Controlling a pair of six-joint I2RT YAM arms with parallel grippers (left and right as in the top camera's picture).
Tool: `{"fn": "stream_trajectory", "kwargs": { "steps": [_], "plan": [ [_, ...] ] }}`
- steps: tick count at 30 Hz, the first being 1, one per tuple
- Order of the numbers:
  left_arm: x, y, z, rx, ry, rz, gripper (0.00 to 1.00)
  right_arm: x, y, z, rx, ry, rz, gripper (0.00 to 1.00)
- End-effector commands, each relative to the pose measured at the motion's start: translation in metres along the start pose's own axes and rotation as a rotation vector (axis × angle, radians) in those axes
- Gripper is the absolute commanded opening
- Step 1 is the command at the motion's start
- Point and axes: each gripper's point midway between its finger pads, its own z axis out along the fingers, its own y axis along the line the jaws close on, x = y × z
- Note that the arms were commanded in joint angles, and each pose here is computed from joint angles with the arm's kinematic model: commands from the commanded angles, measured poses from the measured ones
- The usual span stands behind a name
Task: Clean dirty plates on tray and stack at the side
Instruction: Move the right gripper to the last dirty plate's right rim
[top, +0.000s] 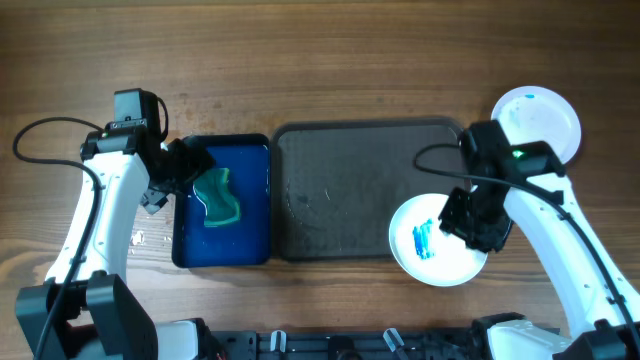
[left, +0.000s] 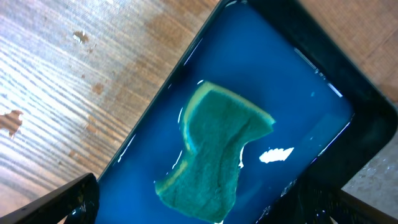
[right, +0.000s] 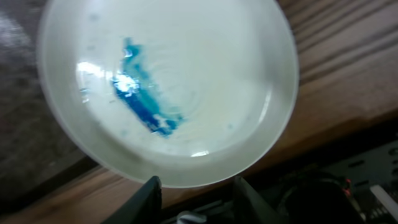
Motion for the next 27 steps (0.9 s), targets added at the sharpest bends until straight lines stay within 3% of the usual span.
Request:
{"fn": "stream_trajectory", "kwargs": {
  "steps": [1,4,11,19,27],
  "plan": [
    [0.0,-0.003,0.003,0.009,-0.002,0.022,1.0,-0.016,-0.031,0.001,0.126,-0.108,0.17,0.46],
    [0.0,-0.003,0.003,0.008,-0.002,0.022,1.0,-0.021,-0.04,0.0,0.145,-0.123,0.249,0.35],
    [-0.001,-0.004,0.003,0.011,-0.006,0.023,1.0,-0.023,-0.03,0.03,0.094,-0.067,0.269,0.41],
    [-0.001,-0.004,0.003,0.01,-0.005,0.023,1.0,-0.021,-0.03,0.064,0.163,0.028,0.27,0.41],
    [-0.001,-0.004,0.003,0.01,-0.005,0.023,1.0,-0.023,-0.039,0.065,0.204,0.021,0.278,0.4]
  ]
}}
